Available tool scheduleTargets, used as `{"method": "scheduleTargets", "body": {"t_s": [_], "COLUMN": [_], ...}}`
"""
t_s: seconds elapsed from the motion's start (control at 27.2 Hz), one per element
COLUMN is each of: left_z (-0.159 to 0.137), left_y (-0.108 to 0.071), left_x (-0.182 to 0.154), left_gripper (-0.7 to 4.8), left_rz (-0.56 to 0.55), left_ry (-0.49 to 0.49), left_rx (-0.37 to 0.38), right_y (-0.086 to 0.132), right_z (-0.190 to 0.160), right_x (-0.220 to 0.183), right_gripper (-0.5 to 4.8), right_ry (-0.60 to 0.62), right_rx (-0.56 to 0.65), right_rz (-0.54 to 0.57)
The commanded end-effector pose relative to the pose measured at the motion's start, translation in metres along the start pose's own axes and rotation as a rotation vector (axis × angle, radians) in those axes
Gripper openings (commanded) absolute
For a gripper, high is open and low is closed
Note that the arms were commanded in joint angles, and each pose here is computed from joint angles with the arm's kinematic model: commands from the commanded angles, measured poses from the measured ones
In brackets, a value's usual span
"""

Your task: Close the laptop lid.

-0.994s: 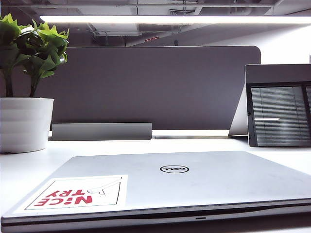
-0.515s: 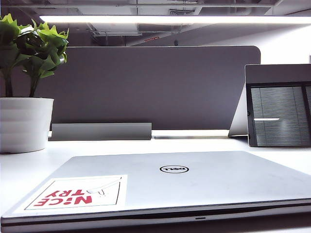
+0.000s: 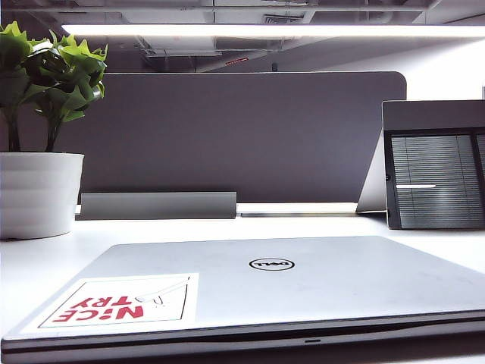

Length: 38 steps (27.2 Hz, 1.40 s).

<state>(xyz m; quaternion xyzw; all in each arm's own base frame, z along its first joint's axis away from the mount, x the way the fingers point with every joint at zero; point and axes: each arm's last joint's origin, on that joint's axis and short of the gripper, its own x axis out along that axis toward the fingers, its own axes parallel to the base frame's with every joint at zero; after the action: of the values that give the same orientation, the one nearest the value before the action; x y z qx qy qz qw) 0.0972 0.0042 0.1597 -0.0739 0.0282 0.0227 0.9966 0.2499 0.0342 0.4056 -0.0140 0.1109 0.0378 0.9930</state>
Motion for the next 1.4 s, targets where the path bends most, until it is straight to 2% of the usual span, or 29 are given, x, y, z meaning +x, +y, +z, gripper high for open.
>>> {"method": "scheduleTargets", "body": {"t_s": [0.04, 0.26, 0.52, 0.74, 0.92, 1.25, 1.4], "left_z": [0.0025, 0.0064, 0.0066, 0.007, 0.0101, 0.0097, 0.0095], "left_y": [-0.0001, -0.0007, -0.0008, -0.0009, -0.0036, -0.0036, -0.0021], "left_x": [0.0, -0.0002, -0.0002, -0.0003, -0.0007, -0.0006, -0.0005], "left_gripper": [-0.05, -0.05, -0.05, -0.05, -0.05, -0.05, -0.05], "left_rz": [0.002, -0.003, -0.006, -0.01, -0.087, -0.086, -0.039], "left_ry": [-0.024, -0.064, -0.066, -0.069, -0.099, -0.096, -0.095], "left_rx": [0.016, 0.02, 0.021, 0.064, 0.122, 0.126, 0.122], "right_y": [0.0001, 0.0001, 0.0001, 0.0001, 0.0001, 0.0001, 0.0001], "right_z": [0.0025, 0.0025, 0.0025, 0.0025, 0.0025, 0.0025, 0.0025], "right_x": [-0.0018, -0.0018, -0.0018, -0.0018, -0.0018, -0.0018, -0.0018], "right_gripper": [-0.03, -0.03, -0.03, -0.03, -0.03, -0.03, -0.03], "right_ry": [-0.018, -0.018, -0.018, -0.018, -0.018, -0.018, -0.018], "right_rx": [0.005, 0.005, 0.005, 0.005, 0.005, 0.005, 0.005], "right_rz": [-0.002, -0.002, -0.002, -0.002, -0.002, -0.002, -0.002]}}
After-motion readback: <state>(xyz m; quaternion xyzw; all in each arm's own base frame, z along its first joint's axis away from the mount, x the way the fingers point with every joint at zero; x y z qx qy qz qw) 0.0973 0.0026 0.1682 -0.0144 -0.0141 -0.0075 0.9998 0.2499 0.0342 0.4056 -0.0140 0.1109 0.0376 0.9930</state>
